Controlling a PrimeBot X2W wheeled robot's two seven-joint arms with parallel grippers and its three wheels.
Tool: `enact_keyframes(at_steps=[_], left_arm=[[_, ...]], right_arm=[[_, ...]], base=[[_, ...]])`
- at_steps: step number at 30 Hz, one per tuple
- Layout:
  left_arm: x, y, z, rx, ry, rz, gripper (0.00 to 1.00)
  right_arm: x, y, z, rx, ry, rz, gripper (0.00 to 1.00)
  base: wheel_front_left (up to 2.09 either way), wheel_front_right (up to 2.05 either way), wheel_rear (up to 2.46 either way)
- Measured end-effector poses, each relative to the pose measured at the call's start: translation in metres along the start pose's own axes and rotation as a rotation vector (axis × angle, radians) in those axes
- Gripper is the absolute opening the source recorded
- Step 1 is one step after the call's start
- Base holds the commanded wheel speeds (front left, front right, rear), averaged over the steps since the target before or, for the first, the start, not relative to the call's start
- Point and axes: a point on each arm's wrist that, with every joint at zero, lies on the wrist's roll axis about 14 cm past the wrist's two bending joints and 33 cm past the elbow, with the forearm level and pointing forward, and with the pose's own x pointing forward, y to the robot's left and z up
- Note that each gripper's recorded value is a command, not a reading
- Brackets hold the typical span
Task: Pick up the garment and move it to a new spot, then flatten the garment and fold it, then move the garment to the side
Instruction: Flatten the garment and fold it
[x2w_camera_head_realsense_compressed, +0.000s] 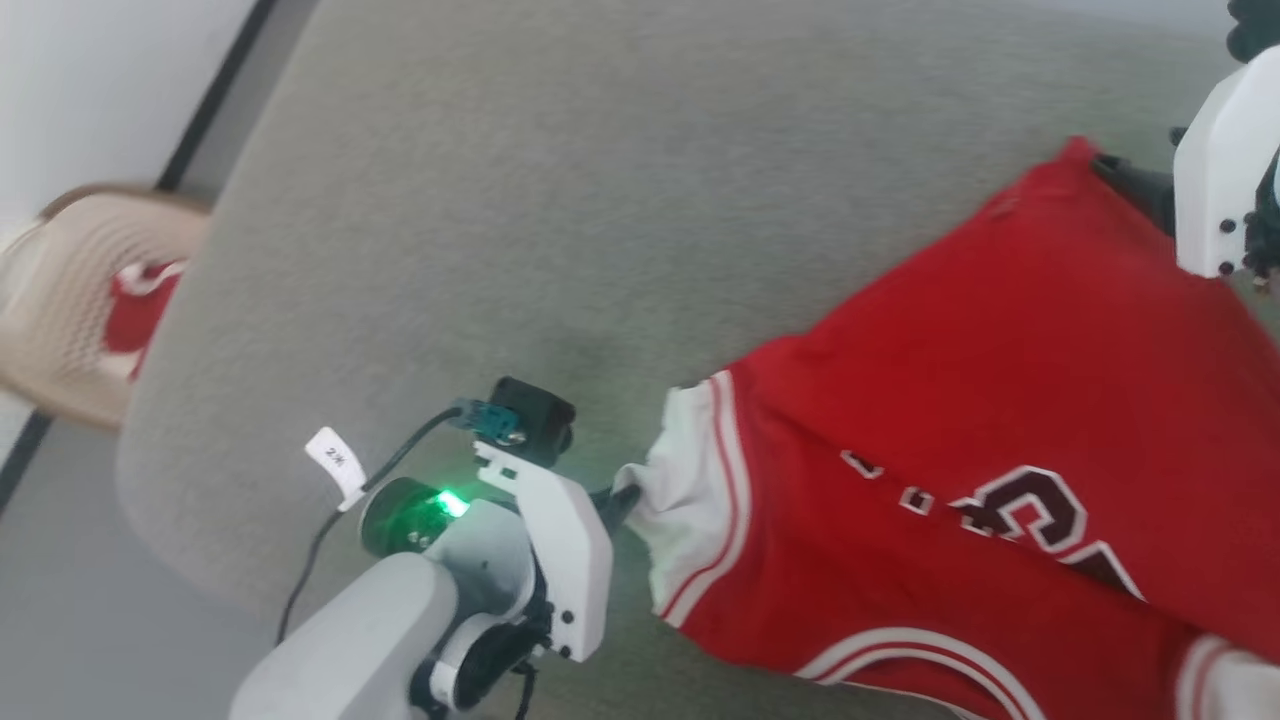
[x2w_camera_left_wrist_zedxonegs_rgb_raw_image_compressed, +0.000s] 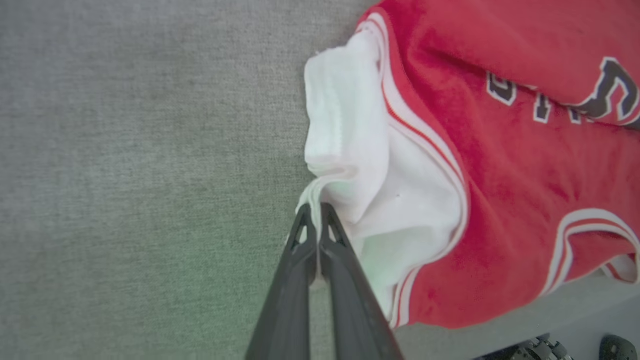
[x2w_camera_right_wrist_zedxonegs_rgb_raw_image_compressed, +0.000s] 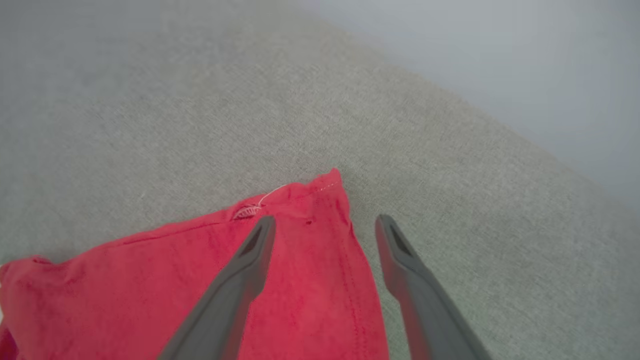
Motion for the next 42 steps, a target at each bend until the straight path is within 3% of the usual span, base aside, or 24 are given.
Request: enact_keyframes(at_steps=[7,12,13,14,24,32,42], left_arm=[[0.0,0.017,-0.01,-0.043,0.009,0.046,0.0],[0.003,0.024,-0.016,-0.061,0.02,0.064,0.0],[0.003,0.024,-0.016,-0.061,0.02,0.064,0.0],[0.004,0.025,-0.016,-0.064,0.023,0.066,0.0],[0.006,0.045,0.026,-0.027,-0.039,0.105,0.0],[-0.008,0.054,0.118,0.155,-0.148,0.149,0.0],[-0.046,0.031,0.232,0.378,-0.309,0.187,0.0]], right_arm=[[0.045,0.012,-0.05,0.001,0.273,0.05,1.0],[0.058,0.01,-0.062,0.026,0.344,0.062,1.0],[0.058,0.01,-0.062,0.026,0.344,0.062,0.64],[0.059,0.01,-0.063,0.036,0.354,0.066,0.0],[0.039,-0.011,-0.043,0.034,0.256,0.012,0.0],[-0.019,-0.038,0.004,-0.033,0.055,-0.065,0.0],[-0.114,-0.057,0.049,-0.081,-0.164,-0.162,0.0]], base=[[0.0,0.0,0.0],[0.0,0.0,0.0],[0.0,0.0,0.0],[0.0,0.0,0.0],[0.0,0.0,0.0],[0.0,0.0,0.0],[0.0,0.0,0.0]])
